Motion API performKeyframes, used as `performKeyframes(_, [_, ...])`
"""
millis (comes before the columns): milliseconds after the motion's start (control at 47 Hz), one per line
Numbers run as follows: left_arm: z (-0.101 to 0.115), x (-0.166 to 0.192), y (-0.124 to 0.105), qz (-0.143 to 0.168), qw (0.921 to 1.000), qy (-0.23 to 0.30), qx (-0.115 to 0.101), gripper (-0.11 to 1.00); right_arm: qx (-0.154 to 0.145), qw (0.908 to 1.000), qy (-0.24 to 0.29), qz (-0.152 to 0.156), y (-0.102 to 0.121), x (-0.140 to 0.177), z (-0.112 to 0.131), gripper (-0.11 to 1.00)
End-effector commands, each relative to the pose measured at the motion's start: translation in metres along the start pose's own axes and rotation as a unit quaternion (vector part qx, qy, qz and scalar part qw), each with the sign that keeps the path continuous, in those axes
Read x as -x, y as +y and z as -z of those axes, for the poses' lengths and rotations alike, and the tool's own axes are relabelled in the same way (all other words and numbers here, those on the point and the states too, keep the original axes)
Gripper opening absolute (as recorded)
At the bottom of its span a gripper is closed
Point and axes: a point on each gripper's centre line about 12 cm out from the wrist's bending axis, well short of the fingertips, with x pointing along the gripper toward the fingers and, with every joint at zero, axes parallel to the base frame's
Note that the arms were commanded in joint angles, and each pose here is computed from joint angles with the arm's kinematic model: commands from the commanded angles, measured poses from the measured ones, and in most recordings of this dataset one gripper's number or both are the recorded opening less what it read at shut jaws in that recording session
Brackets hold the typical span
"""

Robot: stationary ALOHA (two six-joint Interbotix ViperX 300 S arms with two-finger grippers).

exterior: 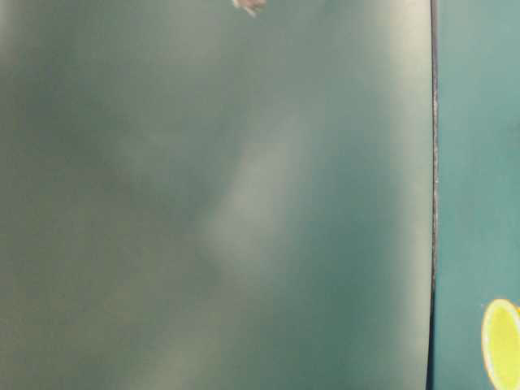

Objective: Move the block to the right with right arm.
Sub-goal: 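Move the right gripper left toward the orange cube, then lower the open right gripper around the orange cube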

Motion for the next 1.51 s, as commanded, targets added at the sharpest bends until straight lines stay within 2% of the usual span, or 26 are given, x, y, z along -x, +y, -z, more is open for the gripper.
performKeyframes(0, [-0.011,-0.003,0.0,0.001,0.9999,-0.015,-0.002,0.0,-0.002,1.0,-0.006,0.007,-0.004,-0.007,-0.009,0.55])
performKeyframes(361, [-0.012,-0.003,0.0,0.001,0.9999,-0.016,-0.002,0.0,-0.006,0.9977,0.065,0.019,-0.011,-0.049,0.022,0.59])
performKeyframes(680, [-0.012,-0.001,0.0,0.001,1.0,-0.003,-0.002,0.0,-0.027,0.9955,0.088,0.021,-0.013,-0.081,0.061,0.6])
performKeyframes(1127, [-0.011,-0.001,0.0,0.001,1.0,0.0,-0.002,0.0,-0.032,0.9909,0.129,0.019,-0.011,-0.106,0.116,0.6])
performKeyframes(1488, [-0.013,0.0,0.0,0.001,1.0,-0.005,-0.002,0.0,-0.032,0.9875,0.153,0.02,-0.011,-0.117,0.143,0.6])
